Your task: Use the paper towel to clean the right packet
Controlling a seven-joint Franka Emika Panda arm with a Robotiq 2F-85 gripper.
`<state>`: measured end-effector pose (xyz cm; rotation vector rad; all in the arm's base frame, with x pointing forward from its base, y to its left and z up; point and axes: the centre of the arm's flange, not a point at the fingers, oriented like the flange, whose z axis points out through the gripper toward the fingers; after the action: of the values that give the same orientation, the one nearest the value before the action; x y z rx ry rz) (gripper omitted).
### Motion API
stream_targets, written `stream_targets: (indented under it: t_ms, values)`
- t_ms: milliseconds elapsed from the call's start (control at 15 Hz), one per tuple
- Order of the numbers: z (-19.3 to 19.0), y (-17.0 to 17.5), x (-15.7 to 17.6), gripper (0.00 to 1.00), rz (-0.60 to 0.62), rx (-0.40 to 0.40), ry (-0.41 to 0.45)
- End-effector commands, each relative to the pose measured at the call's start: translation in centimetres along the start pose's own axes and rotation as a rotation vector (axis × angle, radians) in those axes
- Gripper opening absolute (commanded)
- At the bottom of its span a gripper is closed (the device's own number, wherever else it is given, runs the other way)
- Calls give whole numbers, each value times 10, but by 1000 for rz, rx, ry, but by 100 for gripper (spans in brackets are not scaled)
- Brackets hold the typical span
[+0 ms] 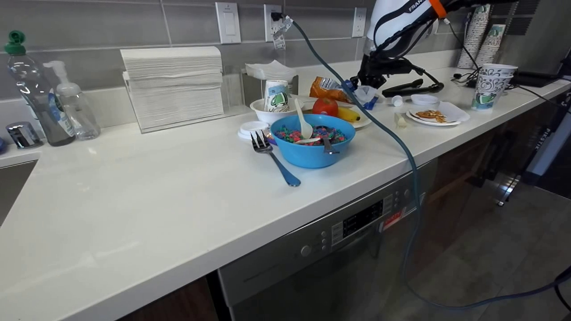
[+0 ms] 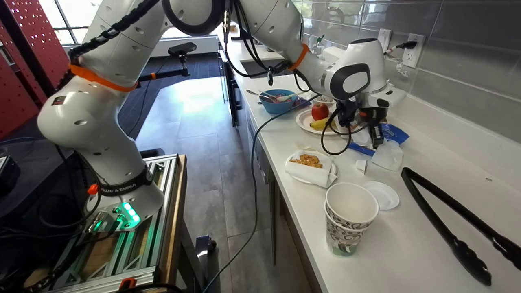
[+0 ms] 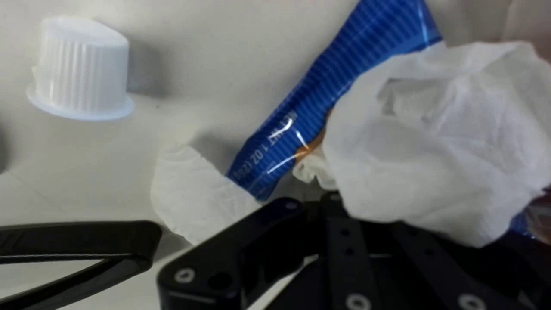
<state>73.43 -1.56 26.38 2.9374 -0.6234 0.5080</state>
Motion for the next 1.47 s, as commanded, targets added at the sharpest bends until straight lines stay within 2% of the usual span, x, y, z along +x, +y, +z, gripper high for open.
stream_targets:
  t_ms: [0,333,467,867,933,1000,1200,1400]
  values:
    - [17,13,-9,1,-60,-44,-56]
    - [13,61,11,1,19,-115,14]
    - [13,72,17,1,35,-108,34]
    - [18,66,17,1,28,-79,59]
    - [15,65,19,27,32,-81,69]
    - [10,63,22,28,36,-69,75]
    - [-20,56,30,48,42,-58,104]
    - [-60,47,39,72,43,-35,134]
